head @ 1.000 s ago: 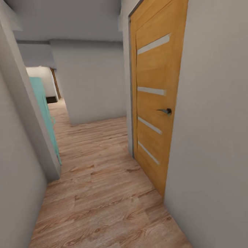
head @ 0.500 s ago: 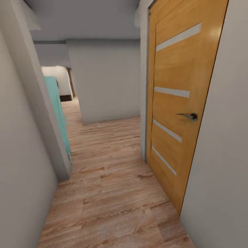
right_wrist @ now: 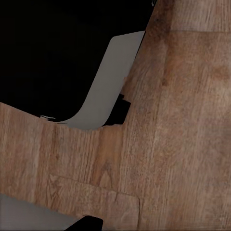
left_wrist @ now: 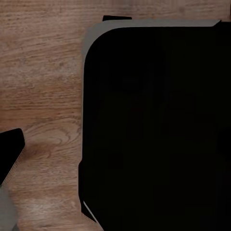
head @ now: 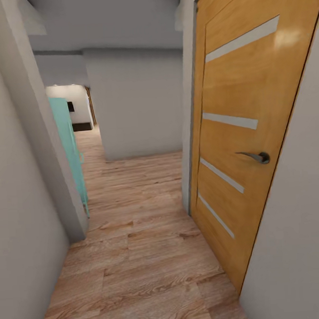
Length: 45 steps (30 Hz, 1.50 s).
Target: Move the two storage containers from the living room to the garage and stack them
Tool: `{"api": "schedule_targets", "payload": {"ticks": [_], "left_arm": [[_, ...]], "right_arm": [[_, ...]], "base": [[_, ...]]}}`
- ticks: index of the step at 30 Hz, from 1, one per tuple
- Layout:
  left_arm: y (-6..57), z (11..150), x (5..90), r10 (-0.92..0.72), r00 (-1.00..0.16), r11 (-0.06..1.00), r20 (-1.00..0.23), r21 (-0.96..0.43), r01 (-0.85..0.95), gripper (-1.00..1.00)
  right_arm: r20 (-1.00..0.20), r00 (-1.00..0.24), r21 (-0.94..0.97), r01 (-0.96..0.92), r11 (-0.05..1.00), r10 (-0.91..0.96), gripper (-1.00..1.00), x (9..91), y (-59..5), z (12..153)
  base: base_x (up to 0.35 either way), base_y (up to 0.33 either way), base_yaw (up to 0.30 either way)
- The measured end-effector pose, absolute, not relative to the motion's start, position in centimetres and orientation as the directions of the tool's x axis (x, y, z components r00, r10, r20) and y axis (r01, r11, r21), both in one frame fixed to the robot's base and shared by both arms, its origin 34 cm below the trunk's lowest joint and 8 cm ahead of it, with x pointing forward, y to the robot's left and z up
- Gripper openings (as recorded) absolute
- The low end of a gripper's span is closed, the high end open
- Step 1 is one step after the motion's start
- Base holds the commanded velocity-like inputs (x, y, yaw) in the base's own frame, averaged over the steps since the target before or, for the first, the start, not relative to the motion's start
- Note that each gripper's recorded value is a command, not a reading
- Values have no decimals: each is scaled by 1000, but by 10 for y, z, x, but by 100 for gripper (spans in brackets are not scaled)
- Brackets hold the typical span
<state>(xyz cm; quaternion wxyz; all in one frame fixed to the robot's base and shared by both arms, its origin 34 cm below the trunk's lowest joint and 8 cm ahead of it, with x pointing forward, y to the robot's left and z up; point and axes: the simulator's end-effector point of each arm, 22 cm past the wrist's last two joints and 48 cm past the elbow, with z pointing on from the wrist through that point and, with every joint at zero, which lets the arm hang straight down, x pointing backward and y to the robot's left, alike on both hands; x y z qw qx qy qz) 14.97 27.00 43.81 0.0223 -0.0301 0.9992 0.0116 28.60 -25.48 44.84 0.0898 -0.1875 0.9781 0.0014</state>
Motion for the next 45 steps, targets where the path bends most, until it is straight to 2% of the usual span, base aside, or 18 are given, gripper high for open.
{"api": "schedule_targets", "payload": {"ticks": [8, 26, 45], "left_arm": [[270, 438, 150, -61, -997, 998, -45, 22, -62, 100], [271, 438, 147, -60, -997, 998, -39, 22, -61, 100], [271, 438, 147, -60, -997, 998, -39, 23, -61, 100]], "right_arm": [[-171, -914, -30, -368, 930, -367, 100, 285, -254, 448], [-170, -914, -28, -369, 929, -368, 100, 284, -254, 448], [-138, -919, -18, -370, 929, -369, 100, 239, -269, 442]], "base": [[322, 0, 30], [322, 0, 247], [322, 0, 9]]}}
